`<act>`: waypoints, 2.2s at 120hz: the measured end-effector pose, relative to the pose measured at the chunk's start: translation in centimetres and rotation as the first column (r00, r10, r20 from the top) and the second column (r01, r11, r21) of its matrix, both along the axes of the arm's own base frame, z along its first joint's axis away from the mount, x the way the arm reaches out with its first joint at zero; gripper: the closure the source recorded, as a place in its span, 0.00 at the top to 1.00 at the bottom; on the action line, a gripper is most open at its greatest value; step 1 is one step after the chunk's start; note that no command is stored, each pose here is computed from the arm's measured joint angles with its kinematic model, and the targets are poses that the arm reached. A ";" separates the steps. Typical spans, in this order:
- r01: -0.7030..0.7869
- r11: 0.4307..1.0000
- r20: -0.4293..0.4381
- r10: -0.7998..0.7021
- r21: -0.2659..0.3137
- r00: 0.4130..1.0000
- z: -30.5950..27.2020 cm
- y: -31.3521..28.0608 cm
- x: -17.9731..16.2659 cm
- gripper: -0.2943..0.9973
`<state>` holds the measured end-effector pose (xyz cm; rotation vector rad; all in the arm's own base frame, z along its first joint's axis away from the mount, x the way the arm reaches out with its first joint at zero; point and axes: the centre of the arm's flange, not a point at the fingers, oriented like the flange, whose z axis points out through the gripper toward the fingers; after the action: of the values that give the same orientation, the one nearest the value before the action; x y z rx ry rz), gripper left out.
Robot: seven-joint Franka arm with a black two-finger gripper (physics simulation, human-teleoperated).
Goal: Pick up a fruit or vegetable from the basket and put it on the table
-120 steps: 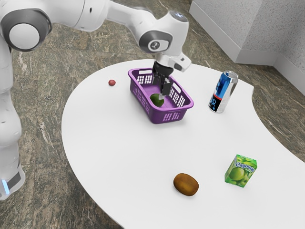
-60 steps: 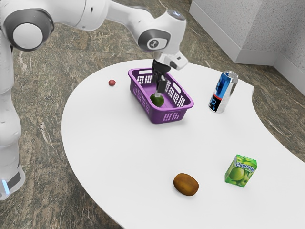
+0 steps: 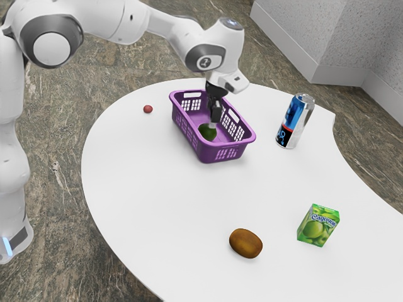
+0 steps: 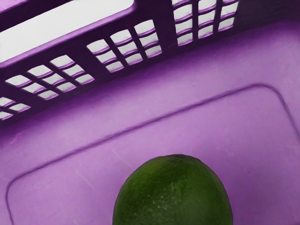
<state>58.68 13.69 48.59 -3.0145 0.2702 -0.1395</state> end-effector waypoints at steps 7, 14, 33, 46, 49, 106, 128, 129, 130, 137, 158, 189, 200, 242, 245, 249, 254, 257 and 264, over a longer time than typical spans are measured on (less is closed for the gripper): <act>0.002 1.000 0.003 -0.002 0.000 1.000 -0.2 0.4 0.2 0.77; 0.005 1.000 0.003 -0.005 -0.001 1.000 -0.5 0.7 0.3 0.77; 0.026 1.000 0.004 -0.026 -0.005 1.000 -0.9 0.4 0.5 0.77; 0.034 0.999 -0.003 -0.034 -0.010 0.999 -1.4 0.3 0.5 0.77; 0.036 0.999 -0.004 -0.036 -0.010 0.999 -1.4 0.3 0.5 0.77; 0.047 0.998 -0.032 -0.049 -0.046 0.998 -3.9 0.4 0.9 0.77; 0.048 0.997 -0.036 -0.050 -0.053 0.998 -4.5 0.6 1.0 0.77; 0.048 0.997 -0.037 -0.050 -0.054 0.998 -4.5 0.6 1.0 0.77; 0.048 0.997 -0.037 -0.050 -0.055 0.998 -4.5 0.6 1.0 0.77; 0.049 0.997 -0.038 -0.051 -0.058 0.998 -4.7 0.6 1.1 0.77; 0.049 0.997 -0.042 -0.052 -0.065 0.998 -5.4 0.6 1.1 0.77; 0.047 0.996 -0.044 -0.050 -0.073 0.998 -5.9 0.7 1.2 0.77; 0.045 0.996 -0.044 -0.049 -0.078 0.998 -6.0 0.7 1.2 0.67; 0.037 0.996 -0.042 -0.040 -0.079 0.998 -6.2 0.8 1.3 0.49; 0.037 0.996 -0.042 -0.040 -0.079 0.998 -6.1 0.8 1.3 0.49; 0.037 0.996 -0.039 -0.040 -0.078 0.998 -6.0 0.7 1.3 0.49; 0.037 0.996 -0.034 -0.040 -0.076 0.999 -5.7 0.7 1.3 0.48; 0.037 0.997 -0.030 -0.040 -0.075 0.999 -5.4 0.7 1.3 0.48; 0.039 0.997 -0.017 -0.041 -0.068 0.999 -4.6 0.6 1.4 0.47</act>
<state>60.04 14.26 44.00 -3.0802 0.3344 -0.1278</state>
